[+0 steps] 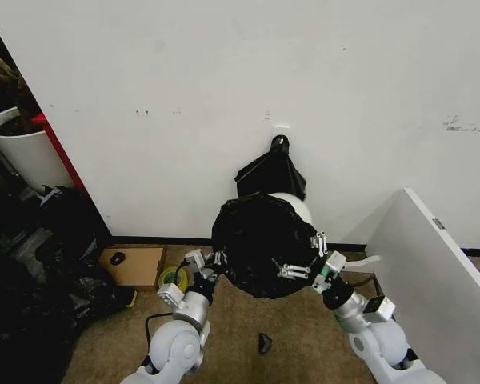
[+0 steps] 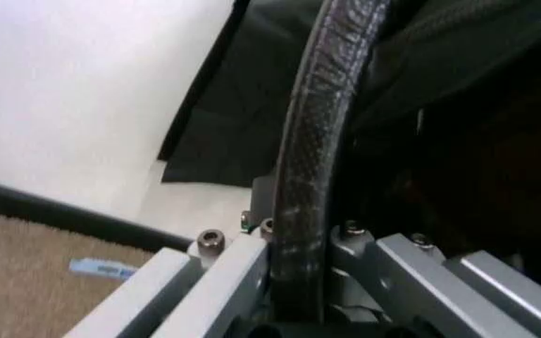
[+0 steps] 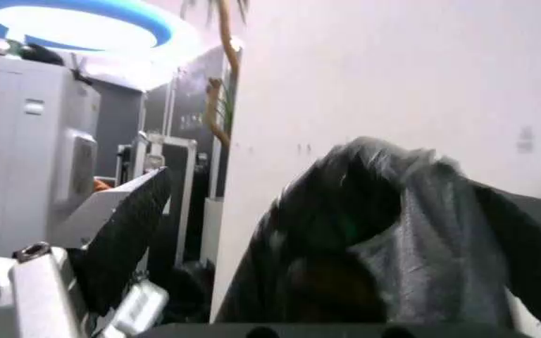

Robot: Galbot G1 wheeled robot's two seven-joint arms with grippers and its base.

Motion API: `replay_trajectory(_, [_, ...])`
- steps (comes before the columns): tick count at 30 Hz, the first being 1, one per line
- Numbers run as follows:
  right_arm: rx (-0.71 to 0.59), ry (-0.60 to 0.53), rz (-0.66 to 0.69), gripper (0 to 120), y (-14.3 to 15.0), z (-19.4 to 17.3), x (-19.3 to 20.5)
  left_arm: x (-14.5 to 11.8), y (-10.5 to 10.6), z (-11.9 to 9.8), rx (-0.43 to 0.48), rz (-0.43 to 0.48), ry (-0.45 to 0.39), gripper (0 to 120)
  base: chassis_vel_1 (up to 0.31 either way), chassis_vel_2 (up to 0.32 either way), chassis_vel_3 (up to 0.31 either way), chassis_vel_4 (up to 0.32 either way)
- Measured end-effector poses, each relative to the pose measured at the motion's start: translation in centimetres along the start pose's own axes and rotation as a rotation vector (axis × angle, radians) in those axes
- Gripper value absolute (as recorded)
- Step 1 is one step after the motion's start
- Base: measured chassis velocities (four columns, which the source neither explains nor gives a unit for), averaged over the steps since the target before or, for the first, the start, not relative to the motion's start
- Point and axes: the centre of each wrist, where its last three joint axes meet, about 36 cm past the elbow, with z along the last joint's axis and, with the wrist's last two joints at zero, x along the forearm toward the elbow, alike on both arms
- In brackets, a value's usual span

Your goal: Place the garbage bag over the trash bin.

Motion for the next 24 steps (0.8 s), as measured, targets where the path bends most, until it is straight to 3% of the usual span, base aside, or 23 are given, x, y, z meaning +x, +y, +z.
replay_trajectory(5, [0.046,0.054,-0.008,100,0.0,0.4,0.5,-0.4,0.1,0.4,-0.001,-0.013,0.007,0,0.000,0.000,0.000,0.000])
replay_trajectory(9, [0.079,0.164,0.075,100,1.0,2.1,0.5,-0.5,0.0,0.6,-0.008,-0.012,0.001,0,0.000,0.000,0.000,0.000])
replay_trajectory(13, [0.086,0.166,0.079,100,0.9,2.4,0.0,-0.5,0.3,1.0,-0.052,-0.028,0.007,0,0.000,0.000,0.000,0.000])
replay_trajectory(18, [0.077,0.096,0.076,100,-0.1,1.6,-0.8,-0.4,1.1,1.4,-0.098,-0.079,0.025,0,0.000,0.000,0.000,0.000])
replay_trajectory(24, [0.060,-0.039,-0.018,100,-1.5,-0.4,-1.2,-0.3,1.4,1.6,-0.118,-0.110,0.056,0,0.000,0.000,0.000,0.000])
